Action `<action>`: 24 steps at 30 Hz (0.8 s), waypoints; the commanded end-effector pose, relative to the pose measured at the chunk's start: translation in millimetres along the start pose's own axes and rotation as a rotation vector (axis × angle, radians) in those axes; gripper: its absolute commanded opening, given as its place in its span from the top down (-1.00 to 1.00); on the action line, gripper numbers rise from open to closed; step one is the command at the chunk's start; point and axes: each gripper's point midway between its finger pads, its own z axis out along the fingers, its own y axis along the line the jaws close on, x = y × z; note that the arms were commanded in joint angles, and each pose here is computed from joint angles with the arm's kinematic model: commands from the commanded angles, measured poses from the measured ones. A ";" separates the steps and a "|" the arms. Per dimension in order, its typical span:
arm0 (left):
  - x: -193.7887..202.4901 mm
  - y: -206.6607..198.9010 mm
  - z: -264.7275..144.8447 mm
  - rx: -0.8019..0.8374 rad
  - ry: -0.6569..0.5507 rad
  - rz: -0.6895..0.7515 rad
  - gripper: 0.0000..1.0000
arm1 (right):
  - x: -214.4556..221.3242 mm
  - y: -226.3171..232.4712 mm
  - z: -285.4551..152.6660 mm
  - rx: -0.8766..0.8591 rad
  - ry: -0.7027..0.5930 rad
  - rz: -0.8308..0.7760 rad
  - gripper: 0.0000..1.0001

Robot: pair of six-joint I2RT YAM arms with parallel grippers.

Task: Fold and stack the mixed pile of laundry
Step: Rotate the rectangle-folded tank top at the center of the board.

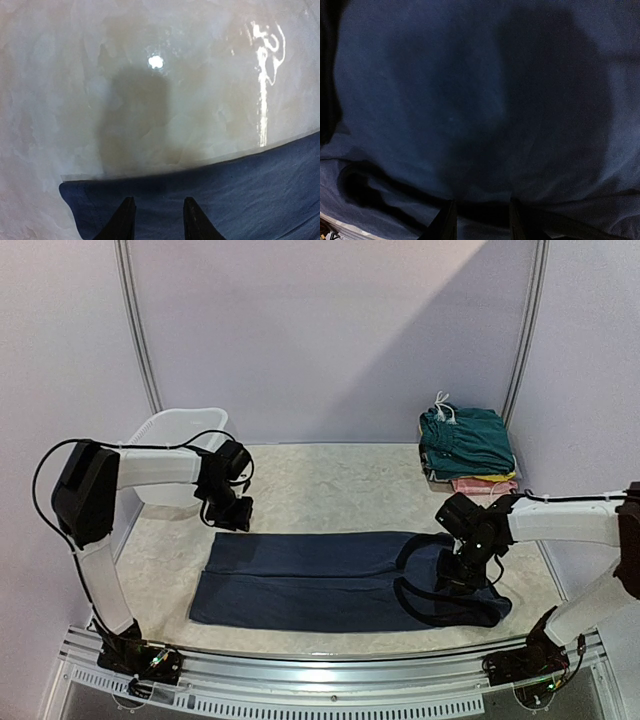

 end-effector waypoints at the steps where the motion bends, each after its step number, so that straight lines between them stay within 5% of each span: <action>1: 14.5 1.6 13.7 -0.023 0.073 0.031 0.36 | 4.1 5.5 19.9 0.038 0.057 0.018 0.28; 11: 47.6 21.5 26.5 -0.082 0.141 0.025 0.41 | -12.0 11.7 44.2 0.192 0.108 -0.062 0.29; 24: 105.0 67.3 1.4 -0.165 0.169 -0.142 0.43 | -94.7 98.8 69.6 0.169 0.102 -0.224 0.31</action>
